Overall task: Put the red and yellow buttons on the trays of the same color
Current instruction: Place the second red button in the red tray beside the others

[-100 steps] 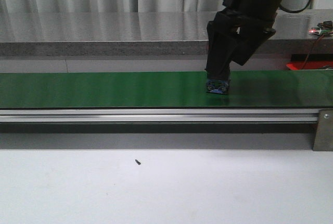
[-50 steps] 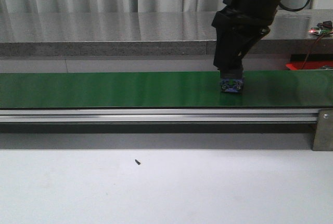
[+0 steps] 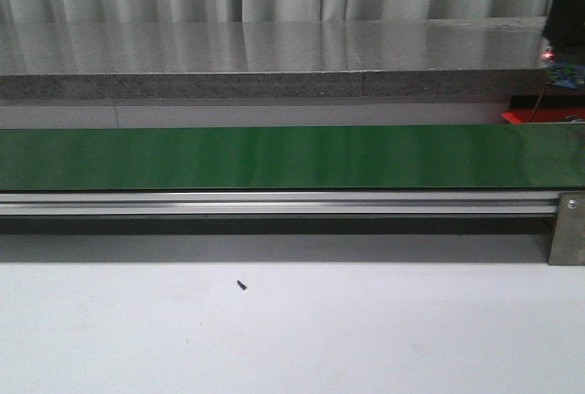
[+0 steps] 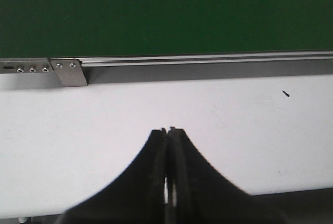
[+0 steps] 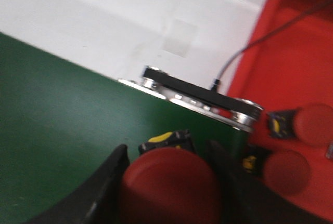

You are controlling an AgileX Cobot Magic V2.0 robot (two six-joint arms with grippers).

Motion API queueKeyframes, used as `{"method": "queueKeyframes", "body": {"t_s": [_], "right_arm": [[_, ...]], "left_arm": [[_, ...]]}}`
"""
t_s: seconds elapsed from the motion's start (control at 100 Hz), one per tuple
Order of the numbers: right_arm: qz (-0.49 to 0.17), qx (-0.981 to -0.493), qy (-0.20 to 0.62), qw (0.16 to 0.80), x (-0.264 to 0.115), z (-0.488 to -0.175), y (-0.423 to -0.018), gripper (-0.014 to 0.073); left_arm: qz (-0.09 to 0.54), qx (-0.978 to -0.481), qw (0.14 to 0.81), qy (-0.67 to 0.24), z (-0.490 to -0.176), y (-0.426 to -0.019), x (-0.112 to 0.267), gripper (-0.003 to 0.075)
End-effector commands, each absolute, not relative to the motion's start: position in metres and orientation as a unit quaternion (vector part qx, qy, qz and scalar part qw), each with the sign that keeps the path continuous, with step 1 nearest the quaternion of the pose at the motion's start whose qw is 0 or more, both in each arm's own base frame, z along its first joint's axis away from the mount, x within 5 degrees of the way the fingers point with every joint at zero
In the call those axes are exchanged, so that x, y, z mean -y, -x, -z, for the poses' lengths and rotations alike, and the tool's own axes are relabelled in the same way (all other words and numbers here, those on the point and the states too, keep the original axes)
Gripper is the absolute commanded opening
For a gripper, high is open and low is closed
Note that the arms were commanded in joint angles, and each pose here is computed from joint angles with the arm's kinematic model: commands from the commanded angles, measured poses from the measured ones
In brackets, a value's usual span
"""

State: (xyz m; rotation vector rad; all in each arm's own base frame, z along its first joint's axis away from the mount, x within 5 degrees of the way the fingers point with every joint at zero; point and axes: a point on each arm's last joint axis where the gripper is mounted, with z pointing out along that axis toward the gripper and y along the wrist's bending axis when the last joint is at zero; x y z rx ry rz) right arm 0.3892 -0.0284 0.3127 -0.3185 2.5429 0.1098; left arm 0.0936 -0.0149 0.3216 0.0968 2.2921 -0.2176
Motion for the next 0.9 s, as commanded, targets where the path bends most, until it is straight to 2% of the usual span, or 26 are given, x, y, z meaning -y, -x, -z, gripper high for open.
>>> {"method": "queueKeyframes", "body": {"t_s": [0.0, 0.22, 0.37, 0.89], "right_arm": [[-0.017, -0.936, 0.062, 0.347, 0.060, -0.346, -0.379, 0.0092], [0.011, -0.929, -0.018, 0.370, 0.116, -0.348, -0.370, 0.0092], [0.018, -0.933, -0.050, 0.357, 0.139, -0.329, -0.368, 0.0092], [-0.012, -0.933, -0.113, 0.341, 0.161, -0.254, -0.396, 0.0092]], "left_arm": [[0.095, -0.892, 0.441, -0.035, -0.333, -0.097, 0.016, -0.0020], [0.095, -0.892, 0.441, -0.035, -0.333, -0.097, 0.016, -0.0020], [0.095, -0.892, 0.441, -0.035, -0.333, -0.097, 0.016, -0.0020], [0.095, -0.892, 0.441, -0.035, -0.333, -0.097, 0.016, -0.0020]]}}
